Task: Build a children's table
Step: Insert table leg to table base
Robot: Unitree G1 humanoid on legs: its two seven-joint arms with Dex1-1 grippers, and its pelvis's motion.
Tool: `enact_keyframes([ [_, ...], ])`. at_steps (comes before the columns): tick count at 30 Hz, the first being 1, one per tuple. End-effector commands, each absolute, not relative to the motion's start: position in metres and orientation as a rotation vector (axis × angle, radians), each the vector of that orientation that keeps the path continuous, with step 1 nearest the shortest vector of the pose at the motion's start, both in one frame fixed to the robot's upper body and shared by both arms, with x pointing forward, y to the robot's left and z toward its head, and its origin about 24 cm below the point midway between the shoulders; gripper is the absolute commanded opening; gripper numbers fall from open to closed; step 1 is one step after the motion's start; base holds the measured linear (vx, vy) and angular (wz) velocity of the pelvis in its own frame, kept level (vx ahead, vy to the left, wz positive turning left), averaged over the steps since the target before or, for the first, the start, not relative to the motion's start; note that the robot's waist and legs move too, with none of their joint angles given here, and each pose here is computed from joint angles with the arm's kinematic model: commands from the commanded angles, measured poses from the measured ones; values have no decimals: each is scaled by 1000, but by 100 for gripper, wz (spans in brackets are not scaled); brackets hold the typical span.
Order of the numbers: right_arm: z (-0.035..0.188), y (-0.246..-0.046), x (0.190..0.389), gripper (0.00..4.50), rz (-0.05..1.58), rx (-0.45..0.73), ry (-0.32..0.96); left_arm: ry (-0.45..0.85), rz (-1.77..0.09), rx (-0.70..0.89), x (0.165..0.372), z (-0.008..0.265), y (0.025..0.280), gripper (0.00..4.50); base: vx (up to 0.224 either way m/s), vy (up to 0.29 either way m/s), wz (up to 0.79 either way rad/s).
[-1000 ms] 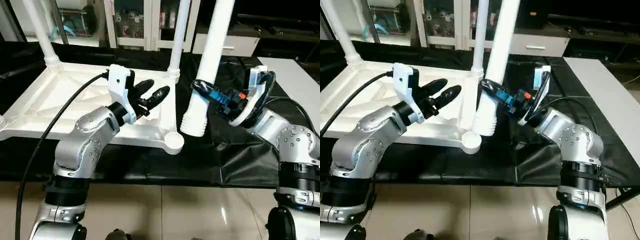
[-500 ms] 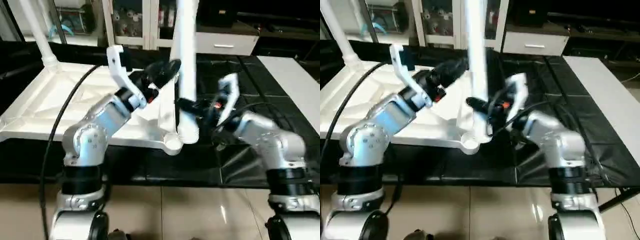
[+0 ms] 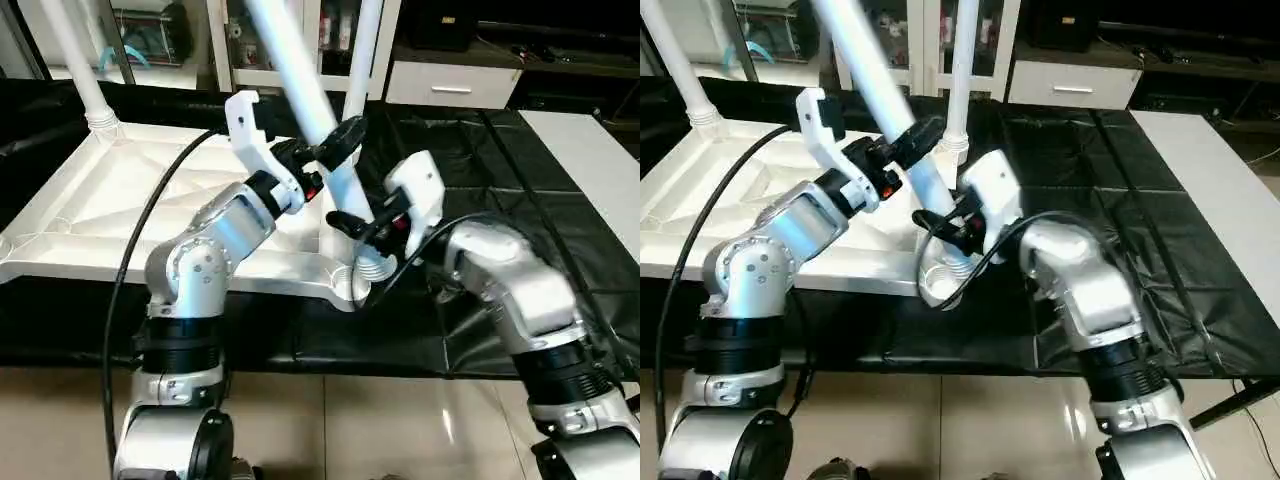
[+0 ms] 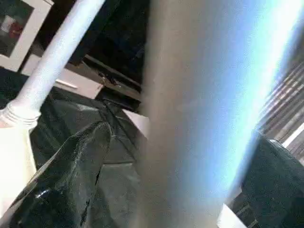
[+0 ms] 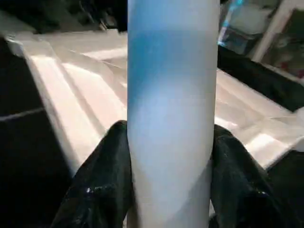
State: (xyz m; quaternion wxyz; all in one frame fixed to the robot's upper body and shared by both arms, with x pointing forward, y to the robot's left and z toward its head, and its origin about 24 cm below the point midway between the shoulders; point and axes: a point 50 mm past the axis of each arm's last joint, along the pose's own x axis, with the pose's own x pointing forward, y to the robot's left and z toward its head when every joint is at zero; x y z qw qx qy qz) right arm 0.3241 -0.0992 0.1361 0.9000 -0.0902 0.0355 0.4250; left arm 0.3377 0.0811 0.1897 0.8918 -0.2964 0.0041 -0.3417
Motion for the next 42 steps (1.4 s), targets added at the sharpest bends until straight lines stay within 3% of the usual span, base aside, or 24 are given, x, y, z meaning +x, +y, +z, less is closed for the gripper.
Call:
enact_keyframes([
  [1,146,-98,324,182,864,-227,11,-3,-711,-635,338,195,81,396,0,0,0],
  [3,146,-97,324,182,869,-225,5,-1,-708,-642,339,195,81,365,0,0,0],
  [13,146,-95,328,182,839,-256,-25,2,-636,-644,342,191,88,311,0,0,0],
  [15,146,-94,328,182,839,-256,-28,3,-634,-646,343,190,88,274,0,0,0],
  [17,147,-95,329,182,836,-256,-34,0,-641,-654,343,192,88,276,0,0,0],
  [18,148,-95,329,182,834,-257,-38,-4,-638,-658,343,192,88,244,0,0,0],
  [26,151,-95,330,182,827,-240,-66,-9,-631,-677,344,193,89,193,0,0,0],
  [27,152,-94,330,238,827,-234,-74,-10,-633,-680,344,194,89,190,0,0,0],
  [28,153,-94,329,252,837,-226,-79,-11,-633,-681,345,194,89,188,0,0,0],
  [32,156,-94,327,279,876,-181,-88,-20,-625,-681,346,195,92,182,0,0,0],
  [36,163,-97,320,309,985,-46,-80,-28,-624,-678,348,197,96,180,0,0,0],
  [37,169,-103,318,329,1027,26,-77,-29,-637,-668,348,198,97,180,0,0,0],
  [41,176,-111,317,358,1059,100,-73,-30,-665,-654,347,200,99,180,0,0,0],
  [42,184,-133,323,371,1036,177,-30,-35,-751,-636,344,209,102,180,0,0,0],
])
